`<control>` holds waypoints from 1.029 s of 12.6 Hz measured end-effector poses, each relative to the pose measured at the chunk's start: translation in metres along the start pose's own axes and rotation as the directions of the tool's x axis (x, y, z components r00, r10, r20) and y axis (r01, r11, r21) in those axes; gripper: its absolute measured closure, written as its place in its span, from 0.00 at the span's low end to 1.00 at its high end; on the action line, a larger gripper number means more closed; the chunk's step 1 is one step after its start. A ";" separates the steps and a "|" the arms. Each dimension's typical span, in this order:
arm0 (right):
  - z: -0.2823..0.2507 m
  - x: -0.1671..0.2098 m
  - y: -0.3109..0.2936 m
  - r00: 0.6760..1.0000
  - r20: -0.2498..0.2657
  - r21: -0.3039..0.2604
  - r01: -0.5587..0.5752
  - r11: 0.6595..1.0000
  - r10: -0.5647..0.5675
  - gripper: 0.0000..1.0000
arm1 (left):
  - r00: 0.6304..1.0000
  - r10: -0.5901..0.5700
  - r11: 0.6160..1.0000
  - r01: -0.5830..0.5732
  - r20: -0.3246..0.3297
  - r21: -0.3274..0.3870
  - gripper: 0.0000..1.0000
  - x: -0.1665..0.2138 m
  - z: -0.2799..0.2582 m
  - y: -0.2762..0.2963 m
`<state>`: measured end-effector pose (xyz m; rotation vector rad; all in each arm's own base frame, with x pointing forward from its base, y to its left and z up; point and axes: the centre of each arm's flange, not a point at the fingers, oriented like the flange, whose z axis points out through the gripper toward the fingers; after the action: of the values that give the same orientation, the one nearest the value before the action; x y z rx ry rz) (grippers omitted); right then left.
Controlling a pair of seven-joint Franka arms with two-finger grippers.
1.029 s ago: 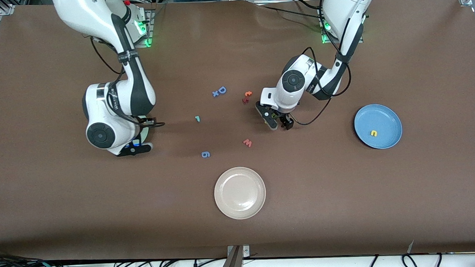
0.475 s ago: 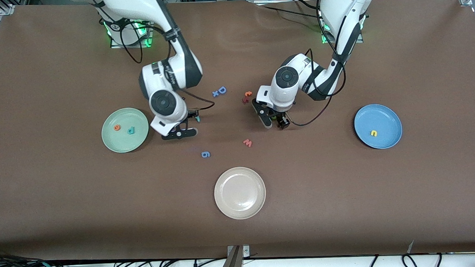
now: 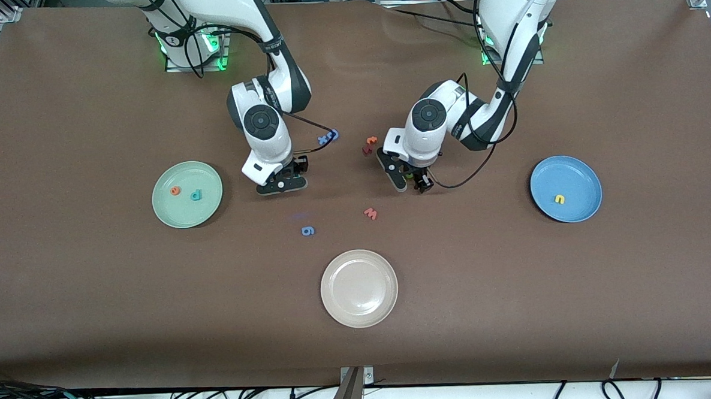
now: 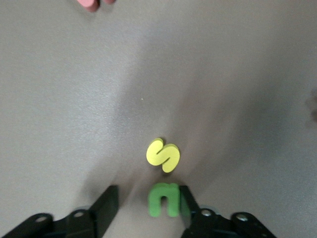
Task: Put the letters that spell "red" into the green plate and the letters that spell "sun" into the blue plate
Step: 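Place the yellow s on the blue plate with the left gripper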
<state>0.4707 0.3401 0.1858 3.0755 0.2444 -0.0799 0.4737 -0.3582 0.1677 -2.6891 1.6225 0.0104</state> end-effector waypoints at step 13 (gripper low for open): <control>-0.001 -0.001 -0.014 0.999 -0.053 0.024 -0.007 1.000 0.008 0.44 | 0.981 -0.165 0.986 0.160 0.106 0.048 0.73 -0.157 -0.066 -0.210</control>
<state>0.4677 0.3537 0.1861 3.1049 0.2357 -0.0014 0.5864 -0.1214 0.2340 -2.7294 1.3561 0.1227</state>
